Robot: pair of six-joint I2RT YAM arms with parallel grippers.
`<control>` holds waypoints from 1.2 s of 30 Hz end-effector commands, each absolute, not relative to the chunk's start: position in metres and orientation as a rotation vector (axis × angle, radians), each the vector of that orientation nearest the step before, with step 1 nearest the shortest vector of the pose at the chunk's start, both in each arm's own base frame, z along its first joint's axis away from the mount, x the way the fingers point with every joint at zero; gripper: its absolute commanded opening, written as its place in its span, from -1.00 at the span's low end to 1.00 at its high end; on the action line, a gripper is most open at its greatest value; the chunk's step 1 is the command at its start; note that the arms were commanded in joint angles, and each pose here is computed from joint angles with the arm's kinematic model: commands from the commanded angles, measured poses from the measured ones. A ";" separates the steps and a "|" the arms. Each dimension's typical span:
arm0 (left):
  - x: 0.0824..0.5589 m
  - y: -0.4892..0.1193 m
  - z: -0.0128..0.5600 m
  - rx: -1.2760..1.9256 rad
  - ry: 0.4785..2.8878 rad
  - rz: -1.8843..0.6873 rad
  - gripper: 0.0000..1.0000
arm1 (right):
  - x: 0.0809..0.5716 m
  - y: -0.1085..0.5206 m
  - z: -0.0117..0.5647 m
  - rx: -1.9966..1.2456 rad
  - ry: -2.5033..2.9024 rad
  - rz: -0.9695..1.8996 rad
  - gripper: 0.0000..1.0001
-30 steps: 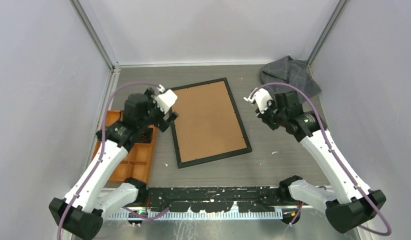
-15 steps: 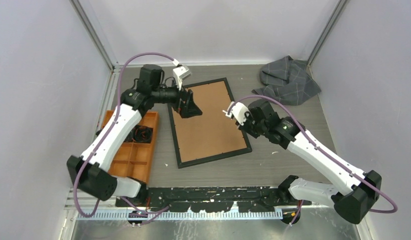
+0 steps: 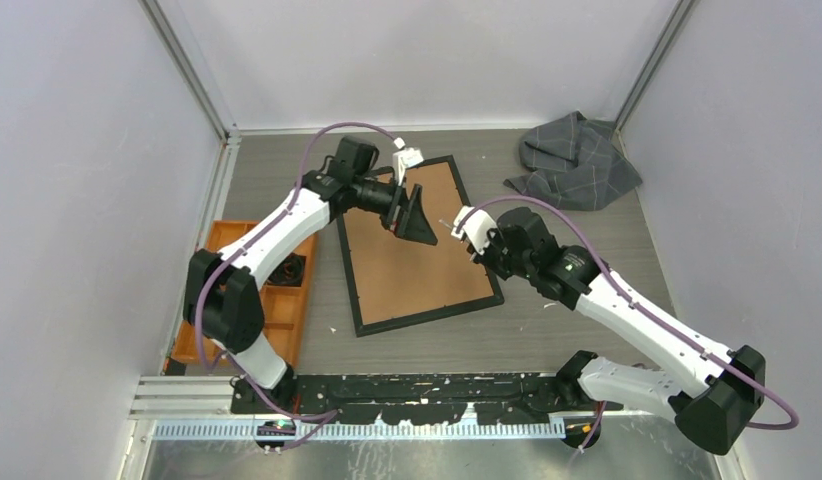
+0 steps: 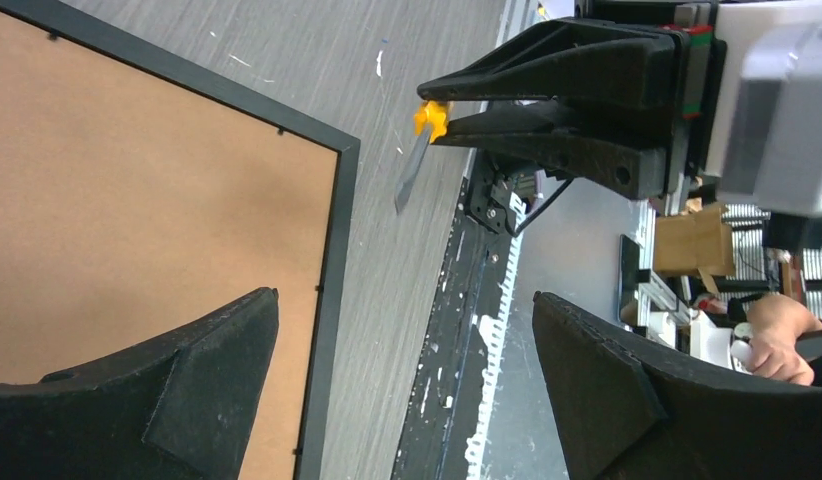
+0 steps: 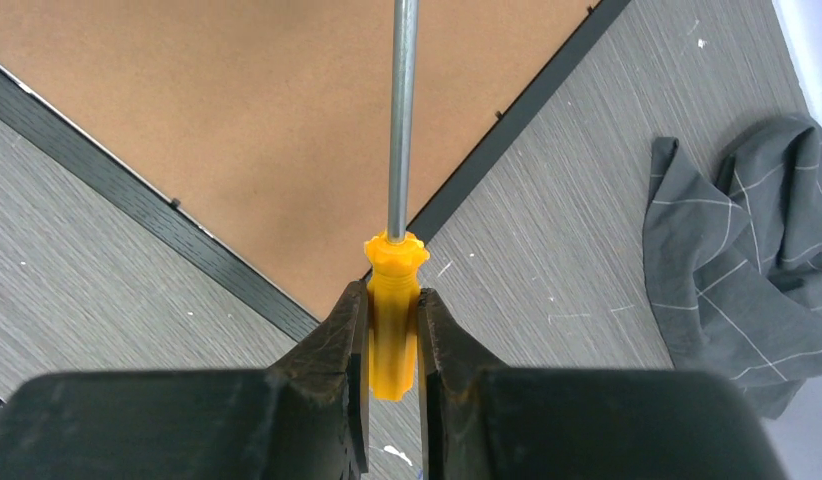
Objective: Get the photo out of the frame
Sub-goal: Pick up the screwdriver from the center of the board.
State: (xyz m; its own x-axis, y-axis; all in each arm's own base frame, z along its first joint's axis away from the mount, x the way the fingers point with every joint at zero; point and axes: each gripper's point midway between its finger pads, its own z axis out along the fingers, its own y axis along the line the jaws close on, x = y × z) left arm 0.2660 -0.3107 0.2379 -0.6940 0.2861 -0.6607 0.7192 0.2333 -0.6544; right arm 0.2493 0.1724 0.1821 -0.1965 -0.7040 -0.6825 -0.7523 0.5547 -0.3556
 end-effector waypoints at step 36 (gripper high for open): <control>0.271 -0.348 0.230 0.999 2.107 -1.549 -0.37 | 0.255 0.198 0.178 -1.208 1.849 0.049 -0.99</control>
